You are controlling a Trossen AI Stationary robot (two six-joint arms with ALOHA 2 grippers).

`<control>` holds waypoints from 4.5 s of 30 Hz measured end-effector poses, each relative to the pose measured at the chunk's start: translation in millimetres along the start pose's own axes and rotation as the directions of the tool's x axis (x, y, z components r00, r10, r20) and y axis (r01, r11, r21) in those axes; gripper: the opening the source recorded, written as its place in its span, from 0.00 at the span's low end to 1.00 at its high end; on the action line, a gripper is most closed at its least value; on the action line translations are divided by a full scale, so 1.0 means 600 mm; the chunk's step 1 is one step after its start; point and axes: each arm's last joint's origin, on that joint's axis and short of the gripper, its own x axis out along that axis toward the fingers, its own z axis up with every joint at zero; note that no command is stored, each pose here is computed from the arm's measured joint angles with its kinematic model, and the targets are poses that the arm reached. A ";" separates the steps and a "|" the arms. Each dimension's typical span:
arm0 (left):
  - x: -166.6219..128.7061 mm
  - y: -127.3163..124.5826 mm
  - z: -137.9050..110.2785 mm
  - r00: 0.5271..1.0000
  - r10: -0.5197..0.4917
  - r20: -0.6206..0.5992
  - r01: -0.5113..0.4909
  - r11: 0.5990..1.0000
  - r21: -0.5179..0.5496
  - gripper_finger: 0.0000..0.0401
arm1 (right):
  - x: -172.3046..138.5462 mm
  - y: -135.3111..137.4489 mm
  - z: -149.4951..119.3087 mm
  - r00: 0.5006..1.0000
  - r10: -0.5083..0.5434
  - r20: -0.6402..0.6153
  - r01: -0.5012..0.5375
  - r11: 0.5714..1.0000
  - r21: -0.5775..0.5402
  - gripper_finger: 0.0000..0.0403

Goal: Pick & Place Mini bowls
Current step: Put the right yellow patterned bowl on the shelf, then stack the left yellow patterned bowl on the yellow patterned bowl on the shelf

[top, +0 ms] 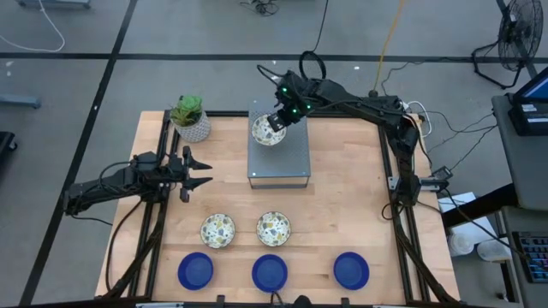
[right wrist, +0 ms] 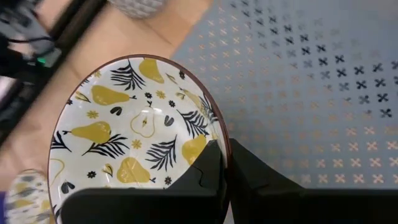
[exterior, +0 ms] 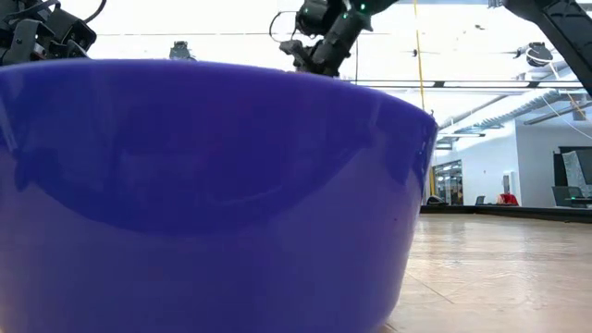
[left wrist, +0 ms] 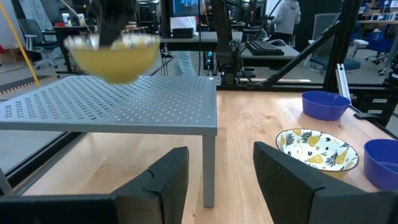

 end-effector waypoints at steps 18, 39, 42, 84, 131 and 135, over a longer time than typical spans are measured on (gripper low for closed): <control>0.000 0.000 0.000 1.000 0.000 0.000 0.000 1.000 0.000 0.45 | 0.034 -0.087 0.020 0.997 -0.040 0.066 0.034 0.996 0.087 0.00; 0.000 0.000 0.000 1.000 -0.001 0.000 0.001 1.000 0.000 0.45 | 0.039 -0.088 0.015 0.997 -0.039 0.060 0.034 0.996 0.086 0.20; 0.000 0.000 0.000 1.000 -0.001 0.000 0.001 1.000 0.000 0.45 | 0.034 -0.085 0.019 0.996 -0.029 0.089 0.022 0.996 0.081 0.24; 0.000 0.000 0.000 1.000 0.000 0.000 0.000 1.000 0.000 0.45 | -0.331 -0.007 -0.127 0.953 -0.129 0.273 0.149 0.987 -0.052 0.32; 0.000 0.000 0.000 1.000 0.001 0.000 -0.001 1.000 0.000 0.45 | -0.157 -0.151 -0.536 0.259 0.779 0.571 -0.472 0.618 -0.629 0.32; 0.000 0.000 0.000 1.000 0.001 0.000 -0.001 1.000 0.000 0.45 | -0.165 -0.152 -0.540 0.217 0.824 0.523 -0.476 0.557 -0.681 0.32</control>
